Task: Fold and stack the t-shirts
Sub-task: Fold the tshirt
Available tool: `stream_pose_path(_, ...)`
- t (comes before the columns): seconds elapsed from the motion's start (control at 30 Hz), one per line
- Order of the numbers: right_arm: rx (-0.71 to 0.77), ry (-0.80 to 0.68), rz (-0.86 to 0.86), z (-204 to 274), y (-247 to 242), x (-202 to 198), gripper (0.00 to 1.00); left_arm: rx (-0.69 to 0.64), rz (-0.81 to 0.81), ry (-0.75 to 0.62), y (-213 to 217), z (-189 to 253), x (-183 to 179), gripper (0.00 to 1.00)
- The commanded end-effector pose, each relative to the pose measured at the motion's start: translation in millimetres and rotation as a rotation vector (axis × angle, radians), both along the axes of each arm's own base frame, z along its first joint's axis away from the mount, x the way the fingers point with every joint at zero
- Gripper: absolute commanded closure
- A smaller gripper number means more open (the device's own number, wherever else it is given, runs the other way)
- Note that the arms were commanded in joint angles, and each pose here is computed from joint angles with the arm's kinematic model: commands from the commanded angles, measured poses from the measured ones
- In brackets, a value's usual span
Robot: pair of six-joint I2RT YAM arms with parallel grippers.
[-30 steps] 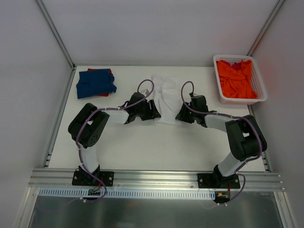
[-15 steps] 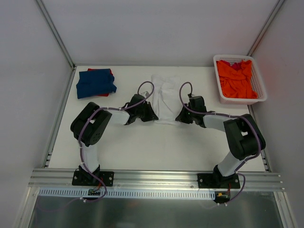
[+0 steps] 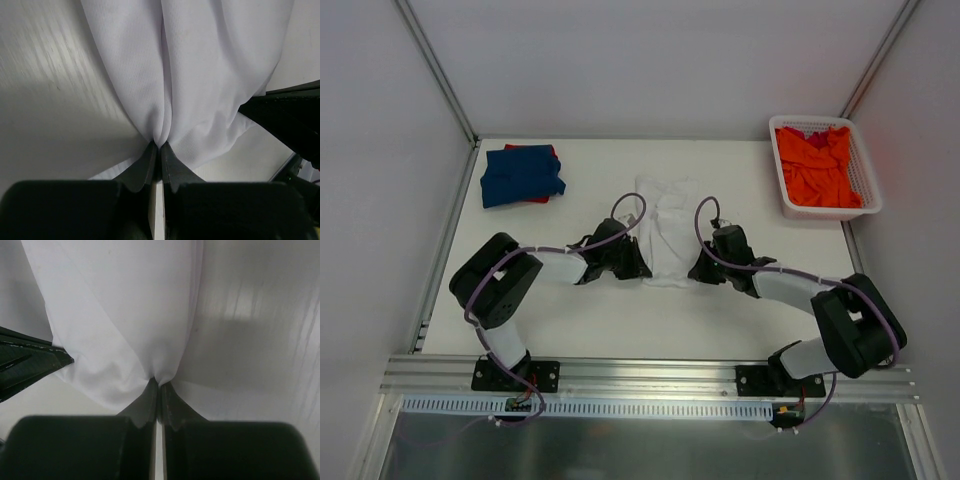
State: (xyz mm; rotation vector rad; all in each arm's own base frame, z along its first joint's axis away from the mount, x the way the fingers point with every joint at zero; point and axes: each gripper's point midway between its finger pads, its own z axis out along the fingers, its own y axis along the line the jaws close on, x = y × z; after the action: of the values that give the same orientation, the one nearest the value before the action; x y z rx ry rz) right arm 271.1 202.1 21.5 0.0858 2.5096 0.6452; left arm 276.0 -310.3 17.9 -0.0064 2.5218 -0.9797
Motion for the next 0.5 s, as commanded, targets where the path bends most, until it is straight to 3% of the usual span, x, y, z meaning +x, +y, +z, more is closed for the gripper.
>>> stream_pose_path(0.0, -0.038, -0.015, -0.02, 10.4, -5.8, -20.4, 1.0, 0.089, 0.0, 0.088, 17.3, -14.2, -40.1, 1.0)
stream_pose_path(0.23, -0.066, -0.106, -0.025, 47.3, -12.1, -51.5, 1.0, 0.082, 0.006, 0.038, 24.6, 21.6, -63.2, 1.0)
stream_pose_path(0.47, -0.058, -0.171, -0.033, 81.5, -17.7, -56.9, 1.0, 0.059, 0.034, -0.06, 31.7, 71.6, -57.5, 1.0)
